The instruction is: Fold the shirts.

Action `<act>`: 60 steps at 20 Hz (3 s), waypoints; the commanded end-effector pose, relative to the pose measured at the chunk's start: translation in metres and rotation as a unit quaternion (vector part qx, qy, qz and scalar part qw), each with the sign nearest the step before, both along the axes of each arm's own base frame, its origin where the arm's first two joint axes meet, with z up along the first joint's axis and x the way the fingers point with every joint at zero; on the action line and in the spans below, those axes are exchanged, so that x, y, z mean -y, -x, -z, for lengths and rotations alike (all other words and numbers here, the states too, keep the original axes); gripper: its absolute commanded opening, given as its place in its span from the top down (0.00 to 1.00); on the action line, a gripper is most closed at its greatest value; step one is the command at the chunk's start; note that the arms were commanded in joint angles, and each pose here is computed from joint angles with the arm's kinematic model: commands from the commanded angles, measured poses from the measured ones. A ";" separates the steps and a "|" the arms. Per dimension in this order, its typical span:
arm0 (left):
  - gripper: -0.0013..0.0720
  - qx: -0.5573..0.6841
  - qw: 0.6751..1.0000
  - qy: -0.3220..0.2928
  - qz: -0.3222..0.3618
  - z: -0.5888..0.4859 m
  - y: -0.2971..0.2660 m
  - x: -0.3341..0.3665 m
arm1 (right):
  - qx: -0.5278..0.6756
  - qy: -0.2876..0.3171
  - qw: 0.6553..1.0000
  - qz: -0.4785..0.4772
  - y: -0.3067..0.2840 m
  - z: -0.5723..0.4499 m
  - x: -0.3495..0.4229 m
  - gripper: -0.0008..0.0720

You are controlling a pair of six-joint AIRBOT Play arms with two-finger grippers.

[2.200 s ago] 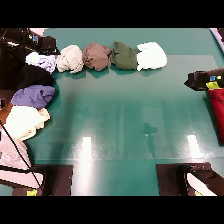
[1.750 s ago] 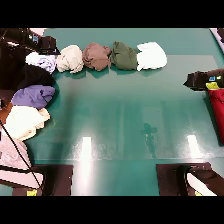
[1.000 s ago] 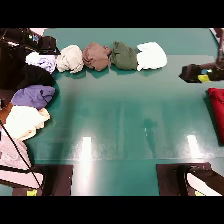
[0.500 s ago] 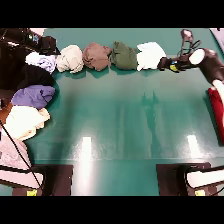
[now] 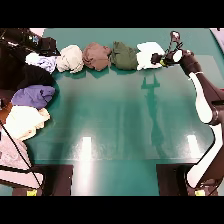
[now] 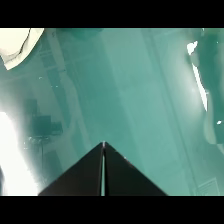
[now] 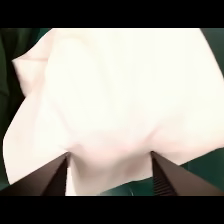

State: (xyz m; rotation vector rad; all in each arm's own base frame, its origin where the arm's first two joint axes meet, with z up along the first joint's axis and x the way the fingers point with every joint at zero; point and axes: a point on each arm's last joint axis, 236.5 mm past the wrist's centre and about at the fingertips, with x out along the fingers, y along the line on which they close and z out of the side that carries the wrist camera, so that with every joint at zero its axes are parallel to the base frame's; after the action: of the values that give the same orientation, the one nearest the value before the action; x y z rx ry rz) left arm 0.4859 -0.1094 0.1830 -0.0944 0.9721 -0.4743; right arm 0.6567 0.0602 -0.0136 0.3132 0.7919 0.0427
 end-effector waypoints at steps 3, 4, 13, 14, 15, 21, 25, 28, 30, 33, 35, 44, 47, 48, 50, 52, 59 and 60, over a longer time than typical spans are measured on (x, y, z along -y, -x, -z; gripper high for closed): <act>0.95 -0.003 1.000 -0.001 0.002 0.000 0.002 0.000 | 0.004 0.014 1.000 -0.017 -0.008 -0.008 -0.001 0.96; 0.95 -0.003 1.000 -0.001 0.002 0.000 0.002 0.000 | 0.022 0.028 0.999 -0.030 -0.008 -0.028 -0.001 0.96; 0.95 0.088 0.996 -0.009 -0.014 -0.070 0.021 -0.008 | 0.148 0.062 0.975 -0.156 0.129 -0.297 -0.040 0.96; 0.95 0.092 0.996 -0.011 -0.013 -0.076 0.028 -0.008 | 0.157 0.042 0.969 -0.185 0.151 -0.315 -0.060 0.96; 0.95 0.094 0.995 -0.012 -0.010 -0.082 0.036 -0.008 | 0.163 0.022 0.964 -0.211 0.172 -0.330 -0.078 0.96; 0.95 0.032 0.999 -0.034 0.025 -0.073 0.080 -0.009 | 0.168 -0.014 0.927 -0.335 0.268 -0.367 -0.165 0.96; 0.95 0.022 0.999 -0.037 0.028 -0.070 0.084 -0.009 | 0.069 -0.022 0.919 -0.388 0.295 -0.308 -0.208 0.96; 0.95 0.008 0.999 -0.040 0.034 -0.066 0.090 -0.009 | 0.007 -0.031 0.913 -0.406 0.303 -0.243 -0.237 0.96; 0.95 0.002 0.999 -0.041 0.036 -0.064 0.092 -0.009 | 0.001 -0.040 0.916 -0.399 0.299 -0.211 -0.254 0.96; 0.95 -0.019 0.998 -0.038 0.037 -0.049 0.093 -0.008 | -0.009 -0.049 0.921 -0.387 0.296 -0.177 -0.263 0.94; 0.95 -0.045 0.998 -0.020 0.047 -0.032 0.095 0.000 | -0.037 -0.042 0.920 -0.388 0.302 -0.158 -0.257 0.26; 0.15 -0.223 0.966 0.087 0.095 0.128 0.147 0.108 | -0.022 -0.039 0.957 -0.288 0.280 -0.204 -0.142 0.20; 0.15 -0.257 0.958 0.080 0.094 0.194 0.185 0.145 | 0.001 -0.038 0.966 -0.254 0.277 -0.222 -0.111 0.20; 0.15 -0.268 0.955 0.093 0.088 0.207 0.196 0.156 | 0.007 -0.037 0.968 -0.246 0.276 -0.227 -0.105 0.20; 0.15 -0.279 0.951 0.113 0.069 0.225 0.209 0.170 | 0.013 -0.036 0.970 -0.238 0.276 -0.232 -0.098 0.20; 0.15 -0.276 0.952 0.122 0.047 0.237 0.209 0.174 | 0.011 -0.037 0.970 -0.239 0.277 -0.231 -0.098 0.20; 0.15 -0.261 0.954 0.150 0.003 0.246 0.187 0.181 | 0.008 -0.037 0.967 -0.252 0.282 -0.230 -0.107 0.20; 0.15 -0.268 0.951 0.156 -0.003 0.249 0.186 0.183 | 0.005 -0.037 0.967 -0.253 0.283 -0.229 -0.107 0.20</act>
State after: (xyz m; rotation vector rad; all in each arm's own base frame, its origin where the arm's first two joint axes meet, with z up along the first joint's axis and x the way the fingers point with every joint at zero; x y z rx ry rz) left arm 0.2941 -0.2874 -0.0585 -0.4811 1.4258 -0.6359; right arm 0.3757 0.1665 0.2162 0.1757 0.8393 0.5505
